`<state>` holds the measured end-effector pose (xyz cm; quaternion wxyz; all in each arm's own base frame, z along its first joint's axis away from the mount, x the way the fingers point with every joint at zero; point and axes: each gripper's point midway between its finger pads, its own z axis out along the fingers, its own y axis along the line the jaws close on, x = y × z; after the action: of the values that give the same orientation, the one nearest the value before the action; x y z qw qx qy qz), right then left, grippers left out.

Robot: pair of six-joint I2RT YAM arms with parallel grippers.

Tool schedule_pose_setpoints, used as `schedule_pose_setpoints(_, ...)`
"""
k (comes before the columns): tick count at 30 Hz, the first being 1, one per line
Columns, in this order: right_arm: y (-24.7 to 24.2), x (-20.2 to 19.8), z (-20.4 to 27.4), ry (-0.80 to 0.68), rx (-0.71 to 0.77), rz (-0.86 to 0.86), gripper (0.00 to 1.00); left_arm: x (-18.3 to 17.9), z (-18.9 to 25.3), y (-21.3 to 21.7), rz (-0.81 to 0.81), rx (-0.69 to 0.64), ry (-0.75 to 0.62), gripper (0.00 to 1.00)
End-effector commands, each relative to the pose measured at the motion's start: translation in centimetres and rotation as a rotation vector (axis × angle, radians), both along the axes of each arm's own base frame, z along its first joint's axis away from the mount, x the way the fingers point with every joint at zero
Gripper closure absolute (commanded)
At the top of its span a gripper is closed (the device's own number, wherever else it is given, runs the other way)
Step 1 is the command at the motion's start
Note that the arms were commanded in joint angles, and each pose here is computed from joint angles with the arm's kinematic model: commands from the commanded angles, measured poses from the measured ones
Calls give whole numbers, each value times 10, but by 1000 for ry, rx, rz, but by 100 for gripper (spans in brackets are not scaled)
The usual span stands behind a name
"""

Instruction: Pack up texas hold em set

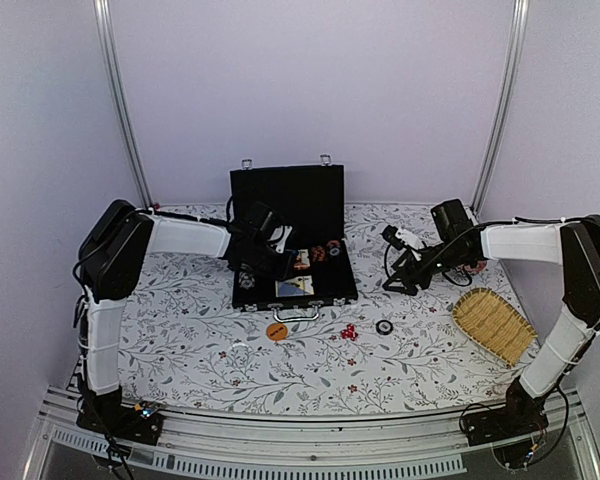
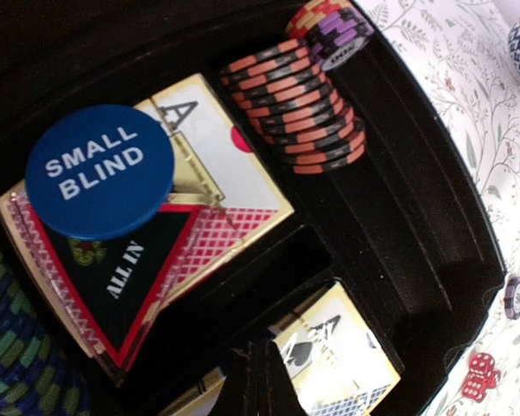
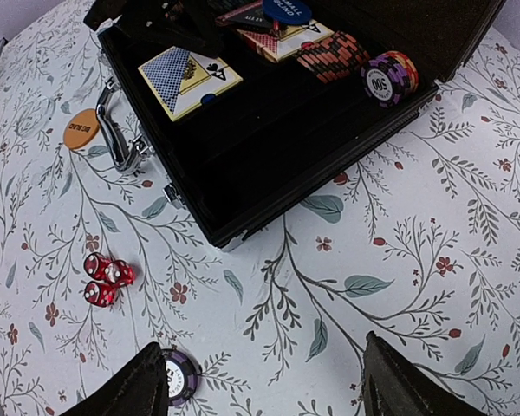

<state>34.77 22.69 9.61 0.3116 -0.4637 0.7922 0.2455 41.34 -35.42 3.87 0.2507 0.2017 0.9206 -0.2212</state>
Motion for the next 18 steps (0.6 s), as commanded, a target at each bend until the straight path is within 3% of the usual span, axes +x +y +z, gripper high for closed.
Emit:
schedule_pose_setpoints(1,4,1,2,16,14,12,23,-27,-35,-5,-40,59,53,100)
schedule_pose_setpoints(7,5,0,2,25,16,16,23,-27,-30,-6,-37,74,29,100)
schedule_pose_setpoints(18,5,-1,7,20,20,22,23,-23,59,-12,-66,39,-116,100)
